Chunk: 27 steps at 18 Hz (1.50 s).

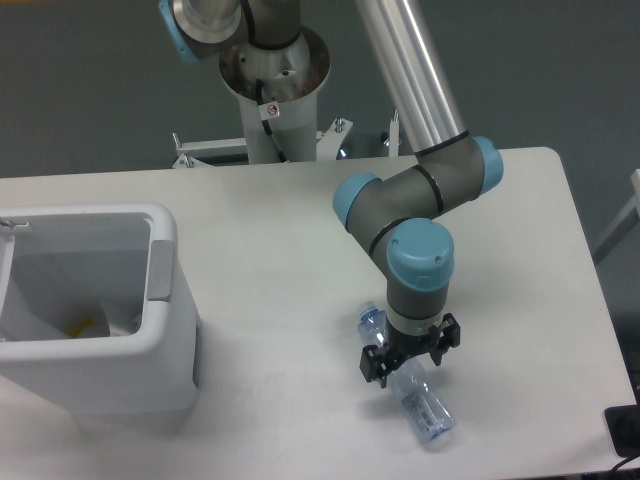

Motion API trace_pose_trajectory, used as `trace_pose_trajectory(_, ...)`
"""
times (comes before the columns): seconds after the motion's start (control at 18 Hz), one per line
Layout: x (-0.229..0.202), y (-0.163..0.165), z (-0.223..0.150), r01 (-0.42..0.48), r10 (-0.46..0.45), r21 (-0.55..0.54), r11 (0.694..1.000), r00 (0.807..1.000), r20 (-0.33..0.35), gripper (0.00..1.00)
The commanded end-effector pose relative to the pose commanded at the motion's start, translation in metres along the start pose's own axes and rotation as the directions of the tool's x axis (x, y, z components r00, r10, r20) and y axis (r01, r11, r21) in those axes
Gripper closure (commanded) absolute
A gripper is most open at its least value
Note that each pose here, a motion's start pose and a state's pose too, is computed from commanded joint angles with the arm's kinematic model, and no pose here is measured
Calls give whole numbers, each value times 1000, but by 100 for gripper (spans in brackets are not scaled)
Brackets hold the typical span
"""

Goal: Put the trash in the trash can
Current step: 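Close the gripper around the middle of the water bottle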

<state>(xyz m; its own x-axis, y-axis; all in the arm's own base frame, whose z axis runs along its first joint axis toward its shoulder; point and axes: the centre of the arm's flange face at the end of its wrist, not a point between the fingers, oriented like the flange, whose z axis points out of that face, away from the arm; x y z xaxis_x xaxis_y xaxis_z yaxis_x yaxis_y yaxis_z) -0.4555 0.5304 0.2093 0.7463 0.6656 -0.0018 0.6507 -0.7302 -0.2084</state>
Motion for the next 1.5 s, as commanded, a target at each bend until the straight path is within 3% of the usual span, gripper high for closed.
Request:
trace_pose_trajectory(0.56,5,-21,29,-23,22,37,999,1000,9,0)
trace_pose_trajectory(0.72,4,-20,37,-19,18,19,1000,999,46,1)
trace_pose_trajectory(0.83,7,-20,37,-20,19,19,1000,998,56,21)
trace_pose_trajectory(0.94,7,-19,38,-17,16,16,1000,998,57,31)
trace_pose_trajectory(1.5,7,-22,23,-19,17,36,999,998,59,34)
